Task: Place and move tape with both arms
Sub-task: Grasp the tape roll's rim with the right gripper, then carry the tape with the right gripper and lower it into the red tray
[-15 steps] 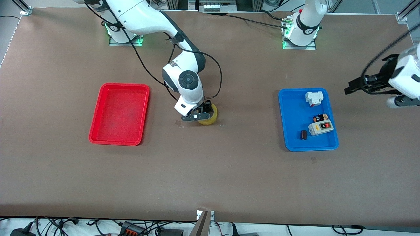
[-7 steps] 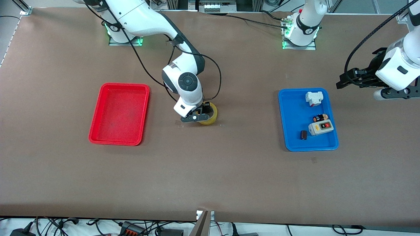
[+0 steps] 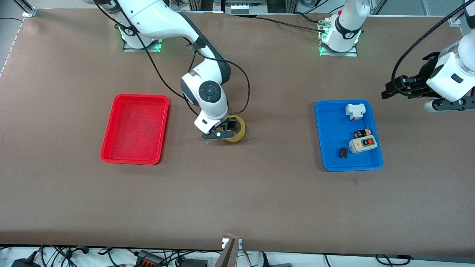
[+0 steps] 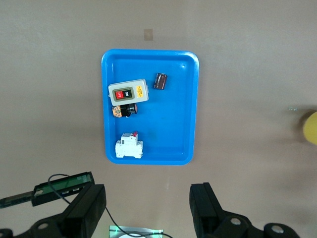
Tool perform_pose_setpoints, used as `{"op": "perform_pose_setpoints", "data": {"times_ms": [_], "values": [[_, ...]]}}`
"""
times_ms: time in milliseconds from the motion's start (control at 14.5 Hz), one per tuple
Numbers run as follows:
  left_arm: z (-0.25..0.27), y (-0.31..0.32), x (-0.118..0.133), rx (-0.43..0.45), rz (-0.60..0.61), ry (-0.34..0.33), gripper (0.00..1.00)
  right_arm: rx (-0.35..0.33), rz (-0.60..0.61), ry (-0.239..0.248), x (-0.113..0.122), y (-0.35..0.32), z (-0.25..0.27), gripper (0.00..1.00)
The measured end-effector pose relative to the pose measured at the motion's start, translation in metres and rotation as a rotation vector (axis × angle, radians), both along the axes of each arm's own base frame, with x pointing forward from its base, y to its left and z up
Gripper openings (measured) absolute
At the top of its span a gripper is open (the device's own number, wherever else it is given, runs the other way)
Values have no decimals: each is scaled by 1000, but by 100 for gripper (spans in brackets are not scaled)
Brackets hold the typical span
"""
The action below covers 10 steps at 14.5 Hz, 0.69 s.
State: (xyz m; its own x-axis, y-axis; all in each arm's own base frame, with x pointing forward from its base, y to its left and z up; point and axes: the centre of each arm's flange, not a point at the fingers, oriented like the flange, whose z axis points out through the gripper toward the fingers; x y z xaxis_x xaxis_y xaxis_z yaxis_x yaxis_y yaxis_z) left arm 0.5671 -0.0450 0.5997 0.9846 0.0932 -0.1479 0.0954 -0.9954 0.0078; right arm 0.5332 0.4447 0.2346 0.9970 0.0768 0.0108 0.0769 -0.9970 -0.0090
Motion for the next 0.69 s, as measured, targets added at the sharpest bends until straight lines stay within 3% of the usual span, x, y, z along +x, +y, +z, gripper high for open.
{"op": "perform_pose_setpoints", "data": {"times_ms": [344, 688], "values": [[0, -1, 0, 0, -2, -3, 100, -1, -118, -13, 37, -81, 90, 20], [2, -1, 1, -1, -2, -18, 100, -32, -147, 30, 33, -195, 102, 20]]}}
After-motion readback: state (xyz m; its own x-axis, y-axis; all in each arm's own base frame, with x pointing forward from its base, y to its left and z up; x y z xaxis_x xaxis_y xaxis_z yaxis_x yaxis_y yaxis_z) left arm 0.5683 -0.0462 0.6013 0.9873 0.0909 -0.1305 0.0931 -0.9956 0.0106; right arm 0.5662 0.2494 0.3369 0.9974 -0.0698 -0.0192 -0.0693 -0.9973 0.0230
